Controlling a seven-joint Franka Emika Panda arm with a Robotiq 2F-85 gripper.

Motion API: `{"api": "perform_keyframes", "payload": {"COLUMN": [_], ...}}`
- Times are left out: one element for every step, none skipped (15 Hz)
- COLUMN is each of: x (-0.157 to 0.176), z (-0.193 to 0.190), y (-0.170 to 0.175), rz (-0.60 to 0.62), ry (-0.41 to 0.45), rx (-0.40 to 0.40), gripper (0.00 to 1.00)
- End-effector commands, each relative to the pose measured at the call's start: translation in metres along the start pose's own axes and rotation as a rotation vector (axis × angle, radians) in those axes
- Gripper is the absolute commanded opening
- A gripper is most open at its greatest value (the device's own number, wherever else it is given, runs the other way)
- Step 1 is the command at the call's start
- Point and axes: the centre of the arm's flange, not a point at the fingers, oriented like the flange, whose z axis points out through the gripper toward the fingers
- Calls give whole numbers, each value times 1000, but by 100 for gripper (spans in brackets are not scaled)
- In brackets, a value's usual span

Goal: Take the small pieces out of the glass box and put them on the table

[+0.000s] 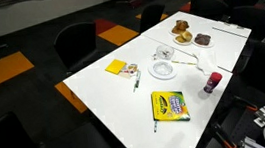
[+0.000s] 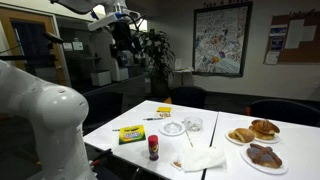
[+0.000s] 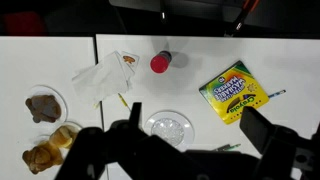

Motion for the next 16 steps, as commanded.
{"api": "perform_keyframes", "payload": {"x": [0,0,0,0,0,0,0,20,37,55,69,81,95,111,126,140], "z": [0,0,0,0,0,0,0,10,19,29,36,45,56,67,80,93], "y": [0,0,0,0,0,0,0,15,29,47,61,74,89,104,118,131], "rz": [0,0,0,0,0,0,0,-2,-9,-12,-8,5,25,28,27,26], "ry": [0,0,0,0,0,0,0,-17,-21,-15,7,35,69,99,131,160], "rx": [0,0,0,0,0,0,0,-16,-35,-48,-61,-59,-45,-35,-21,-4], "gripper": [100,100,100,100,100,100,100,100,100,100,100,100,100,100,100,100]}}
